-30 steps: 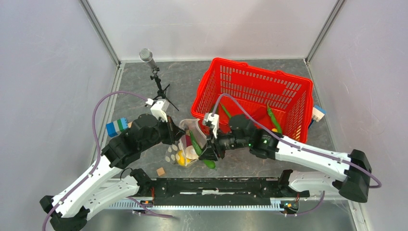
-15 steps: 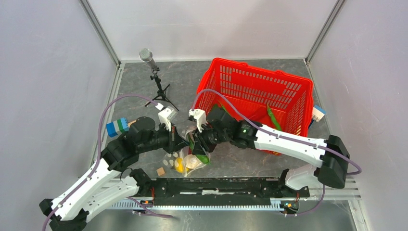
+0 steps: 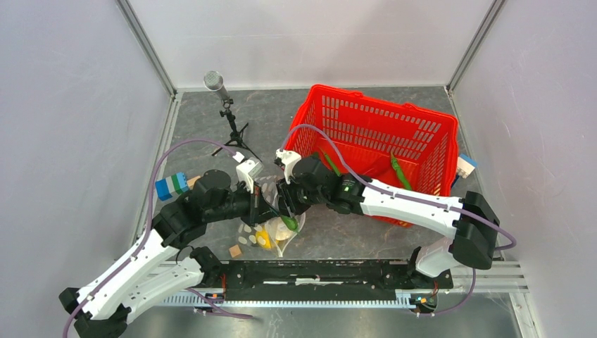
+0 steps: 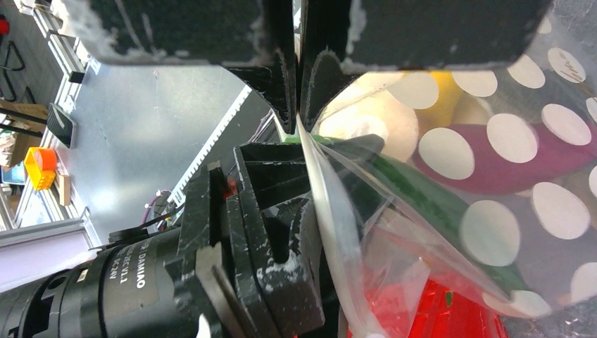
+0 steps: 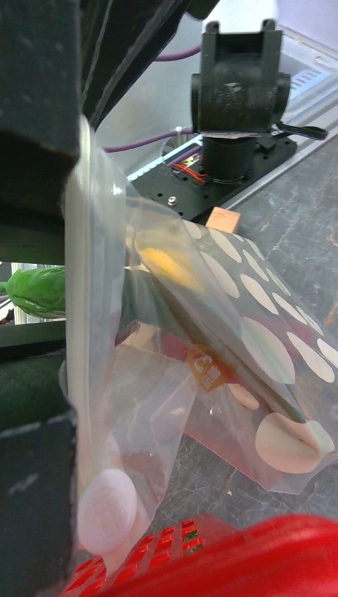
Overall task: Place the food in the zip-top bag and seal the zipper
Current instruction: Place the fake vegetable in the zipper food storage bag, then pick up the fake vegetable from the bin.
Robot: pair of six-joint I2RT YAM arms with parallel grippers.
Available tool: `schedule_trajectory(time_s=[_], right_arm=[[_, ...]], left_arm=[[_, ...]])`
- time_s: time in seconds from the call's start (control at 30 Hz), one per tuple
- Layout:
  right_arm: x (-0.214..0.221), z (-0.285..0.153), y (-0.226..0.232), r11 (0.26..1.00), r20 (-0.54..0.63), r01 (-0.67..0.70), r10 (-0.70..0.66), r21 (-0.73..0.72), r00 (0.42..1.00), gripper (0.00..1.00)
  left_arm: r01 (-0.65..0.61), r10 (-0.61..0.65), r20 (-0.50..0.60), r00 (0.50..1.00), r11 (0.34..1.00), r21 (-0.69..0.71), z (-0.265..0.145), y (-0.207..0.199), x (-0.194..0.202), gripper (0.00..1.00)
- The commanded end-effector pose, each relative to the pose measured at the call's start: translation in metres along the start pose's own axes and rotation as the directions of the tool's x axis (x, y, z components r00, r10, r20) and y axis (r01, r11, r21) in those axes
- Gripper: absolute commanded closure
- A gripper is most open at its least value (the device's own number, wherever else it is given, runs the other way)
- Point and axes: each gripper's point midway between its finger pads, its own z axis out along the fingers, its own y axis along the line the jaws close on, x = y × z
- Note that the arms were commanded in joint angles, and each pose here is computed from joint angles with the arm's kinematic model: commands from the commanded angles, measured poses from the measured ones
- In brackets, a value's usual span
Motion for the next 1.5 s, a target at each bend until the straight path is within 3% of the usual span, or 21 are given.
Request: schedule_trajectory(time_s=[0.0, 0.13, 0.27, 0.4, 0.5, 0.57, 0.67, 0.8, 0.97, 1.07, 1.23, 1.47], right_arm=[[-0.049, -0.004, 0.004, 0.996, 0.212, -0.092, 0.086, 0.017, 0.973, 0.55], [-0.053, -0.008, 0.021, 0.988, 0.275, -0.105, 0.132, -0.111, 0.952, 0.51], [-0.057, -0.021, 0.022, 0.996, 0.268, -0.039, 0.059, -0.081, 0.962, 0.46], [-0.068, -0.058, 0.046, 0.975, 0.34, 0.14, -0.074, -0.173, 0.938, 0.47], [-0.086, -0.101, 0.059, 0.947, 0.454, 0.268, -0.163, -0.176, 0.876, 0.46], [-0.103, -0.126, 0.046, 0.954, 0.529, 0.291, -0.214, -0.065, 0.821, 0.41], [-0.123, -0.156, -0.003, 0.964, 0.589, 0.172, -0.261, 0.204, 0.765, 0.36], [-0.137, -0.187, -0.088, 0.857, 0.577, -0.071, -0.279, 0.51, 0.768, 0.33], [-0.139, -0.157, -0.165, 0.874, 0.511, -0.153, -0.121, 0.462, 0.851, 0.3], [-0.132, -0.114, -0.181, 0.918, 0.451, -0.161, -0.021, 0.362, 0.892, 0.23], [-0.118, -0.048, -0.202, 0.93, 0.321, -0.269, 0.182, 0.251, 0.93, 0.27], [-0.096, 0.011, -0.223, 0.878, 0.27, -0.433, 0.375, 0.205, 0.887, 0.27]], left_arm=[[-0.03, 0.03, -0.002, 1.0, 0.999, 0.03, -0.002, -0.005, 0.0, 0.96], [-0.028, 0.028, 0.023, 0.999, 1.0, -0.005, -0.003, 0.0, -0.005, 0.95], [0.001, 0.008, 0.091, 0.996, 0.995, -0.099, -0.009, 0.013, -0.018, 0.95], [0.113, -0.044, 0.235, 0.971, 0.951, -0.289, -0.023, 0.046, -0.036, 0.95], [0.181, -0.052, 0.319, 0.946, 0.903, -0.39, -0.038, 0.065, -0.045, 0.98], [0.195, -0.048, 0.342, 0.939, 0.891, -0.411, -0.043, 0.068, -0.049, 0.98], [0.199, -0.048, 0.353, 0.935, 0.891, -0.407, -0.045, 0.066, -0.053, 0.98], [0.199, -0.049, 0.356, 0.933, 0.895, -0.398, -0.044, 0.065, -0.054, 0.98], [0.199, -0.058, 0.357, 0.932, 0.906, -0.372, -0.042, 0.06, -0.055, 0.98], [0.198, -0.063, 0.351, 0.934, 0.911, -0.362, -0.042, 0.059, -0.052, 0.97], [0.194, -0.063, 0.352, 0.934, 0.916, -0.352, -0.043, 0.057, -0.051, 0.97], [0.175, -0.052, 0.333, 0.941, 0.92, -0.351, -0.041, 0.055, -0.051, 0.96]])
